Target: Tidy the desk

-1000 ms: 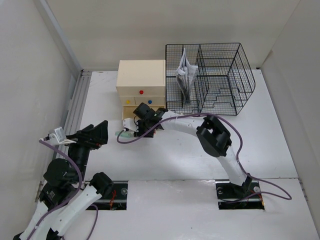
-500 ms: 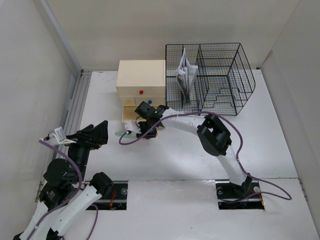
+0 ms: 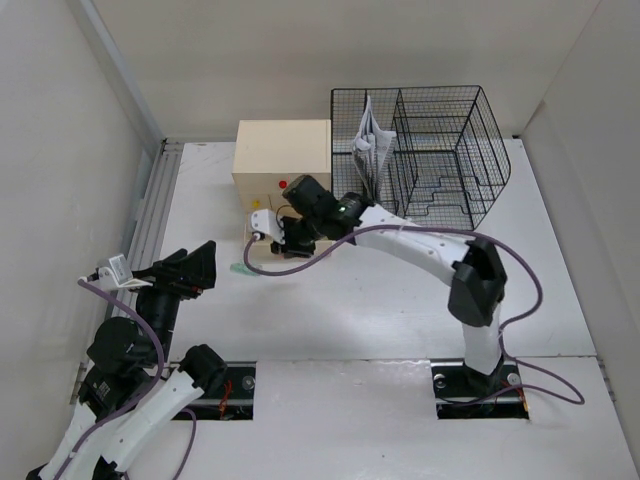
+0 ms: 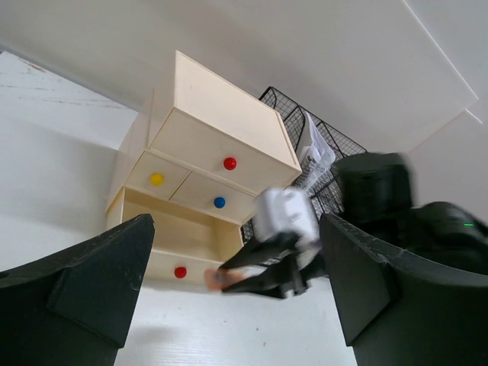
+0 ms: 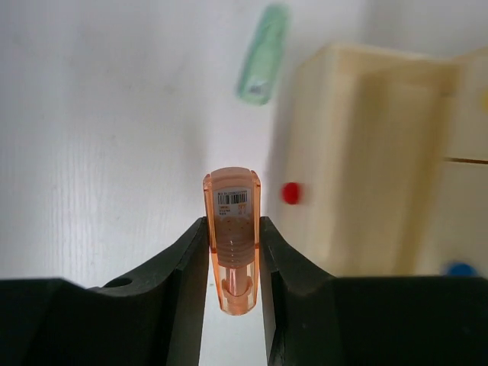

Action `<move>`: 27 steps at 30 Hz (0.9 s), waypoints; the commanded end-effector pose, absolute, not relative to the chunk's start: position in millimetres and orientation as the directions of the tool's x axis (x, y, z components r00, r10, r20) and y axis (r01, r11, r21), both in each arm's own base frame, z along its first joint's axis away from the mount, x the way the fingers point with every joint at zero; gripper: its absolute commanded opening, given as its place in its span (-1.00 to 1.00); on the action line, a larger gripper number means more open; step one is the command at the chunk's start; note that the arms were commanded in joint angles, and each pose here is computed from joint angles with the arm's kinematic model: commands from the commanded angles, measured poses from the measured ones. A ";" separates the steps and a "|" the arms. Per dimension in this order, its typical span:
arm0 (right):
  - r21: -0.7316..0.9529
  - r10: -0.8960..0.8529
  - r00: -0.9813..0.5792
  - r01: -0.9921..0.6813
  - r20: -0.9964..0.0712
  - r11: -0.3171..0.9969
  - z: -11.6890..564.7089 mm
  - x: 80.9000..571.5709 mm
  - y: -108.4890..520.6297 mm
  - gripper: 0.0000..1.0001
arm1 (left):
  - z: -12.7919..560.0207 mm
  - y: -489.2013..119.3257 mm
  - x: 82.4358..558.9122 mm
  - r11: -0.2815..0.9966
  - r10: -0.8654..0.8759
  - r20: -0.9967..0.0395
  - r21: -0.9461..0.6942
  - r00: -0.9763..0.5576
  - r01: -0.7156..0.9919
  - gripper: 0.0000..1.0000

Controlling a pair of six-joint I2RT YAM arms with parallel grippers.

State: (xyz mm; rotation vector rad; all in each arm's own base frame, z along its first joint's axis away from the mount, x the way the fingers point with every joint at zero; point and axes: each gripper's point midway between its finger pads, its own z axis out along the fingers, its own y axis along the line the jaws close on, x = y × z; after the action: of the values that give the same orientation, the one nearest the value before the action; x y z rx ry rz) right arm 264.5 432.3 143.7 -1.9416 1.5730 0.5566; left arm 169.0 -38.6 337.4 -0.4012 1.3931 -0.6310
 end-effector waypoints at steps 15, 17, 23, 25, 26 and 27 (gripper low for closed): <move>-0.538 -0.757 0.052 -0.735 -0.651 0.412 184.5 381.5 412.4 -0.08 | 342.4 -37.5 171.3 0.779 -0.621 -0.780 -0.603 0.076 0.172 0.76; -0.539 -0.752 0.056 -0.732 -0.657 0.416 186.1 382.4 413.6 -0.04 | 342.4 -37.5 171.3 0.779 -0.621 -0.780 -0.603 0.076 0.172 0.76; -0.430 -0.682 0.105 -0.842 -0.724 0.327 195.1 352.9 434.5 -0.01 | 341.0 -37.3 173.2 0.783 -0.617 -0.783 -0.601 0.076 0.160 0.65; -0.374 -0.667 0.150 -0.904 -0.729 0.205 194.5 330.8 444.3 -0.21 | 341.3 -37.6 173.2 0.777 -0.624 -0.778 -0.608 0.074 0.161 0.19; -0.285 -0.608 0.186 -0.956 -0.772 0.069 196.5 301.3 459.0 -0.34 | 342.5 -34.2 171.7 0.774 -0.630 -0.772 -0.614 0.086 0.157 -0.02; -0.228 -0.592 0.192 -0.974 -0.782 -0.015 190.3 285.4 464.9 -0.45 | 342.5 -34.2 171.7 0.774 -0.630 -0.772 -0.614 0.086 0.157 -0.21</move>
State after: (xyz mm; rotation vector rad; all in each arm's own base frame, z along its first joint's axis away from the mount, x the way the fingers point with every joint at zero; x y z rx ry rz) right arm 338.4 434.2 148.5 -1.5658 1.6748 0.2501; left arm 170.0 -37.6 336.9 -0.4080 1.3943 -0.6227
